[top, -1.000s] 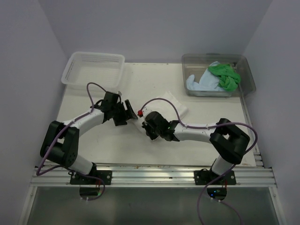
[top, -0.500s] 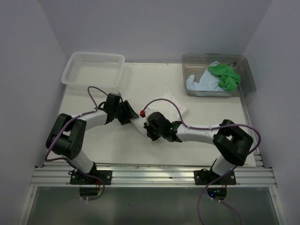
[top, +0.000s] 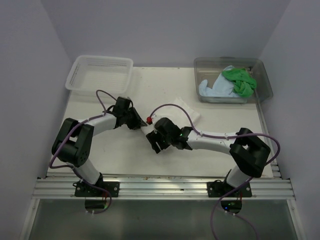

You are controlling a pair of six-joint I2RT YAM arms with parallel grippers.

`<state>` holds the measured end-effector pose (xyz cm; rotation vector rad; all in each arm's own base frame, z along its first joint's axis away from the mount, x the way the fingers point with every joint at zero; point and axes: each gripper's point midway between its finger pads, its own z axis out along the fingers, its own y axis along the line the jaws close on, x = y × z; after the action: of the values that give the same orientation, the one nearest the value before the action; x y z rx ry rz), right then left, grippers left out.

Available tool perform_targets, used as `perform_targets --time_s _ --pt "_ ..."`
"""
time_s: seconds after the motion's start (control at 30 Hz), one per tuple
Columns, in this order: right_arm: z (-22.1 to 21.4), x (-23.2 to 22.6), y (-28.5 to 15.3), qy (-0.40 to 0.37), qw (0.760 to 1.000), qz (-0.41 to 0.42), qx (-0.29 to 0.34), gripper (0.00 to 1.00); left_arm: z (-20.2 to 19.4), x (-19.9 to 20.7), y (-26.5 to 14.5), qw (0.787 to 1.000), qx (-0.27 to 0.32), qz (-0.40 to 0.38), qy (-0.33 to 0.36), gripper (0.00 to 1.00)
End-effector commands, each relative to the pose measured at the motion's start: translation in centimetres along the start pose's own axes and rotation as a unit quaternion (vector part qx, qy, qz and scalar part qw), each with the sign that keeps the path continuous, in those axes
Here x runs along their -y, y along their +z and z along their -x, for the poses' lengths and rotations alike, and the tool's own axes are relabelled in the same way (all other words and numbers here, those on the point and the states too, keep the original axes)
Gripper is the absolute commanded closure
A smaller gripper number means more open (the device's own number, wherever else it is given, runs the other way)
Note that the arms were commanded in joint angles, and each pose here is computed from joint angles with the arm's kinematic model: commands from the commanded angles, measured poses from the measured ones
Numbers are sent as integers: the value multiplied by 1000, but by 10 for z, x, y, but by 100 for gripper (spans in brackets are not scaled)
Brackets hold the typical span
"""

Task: Roll the towels
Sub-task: Roll the towel

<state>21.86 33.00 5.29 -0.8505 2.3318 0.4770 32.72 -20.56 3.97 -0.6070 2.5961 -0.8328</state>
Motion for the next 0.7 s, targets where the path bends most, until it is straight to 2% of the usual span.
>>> perform_targets --time_s 0.0,0.37,0.67 --pt "40 3 -19 -6 999 -25 37 28 0 -2 -1 1000 -5 14 0 85" --pt "55 -2 11 -99 991 -88 19 30 0 -5 -3 1000 -10 29 -6 87" --pt "32 -1 40 -109 990 -94 -10 34 -1 -9 -3 999 -13 39 -12 87"
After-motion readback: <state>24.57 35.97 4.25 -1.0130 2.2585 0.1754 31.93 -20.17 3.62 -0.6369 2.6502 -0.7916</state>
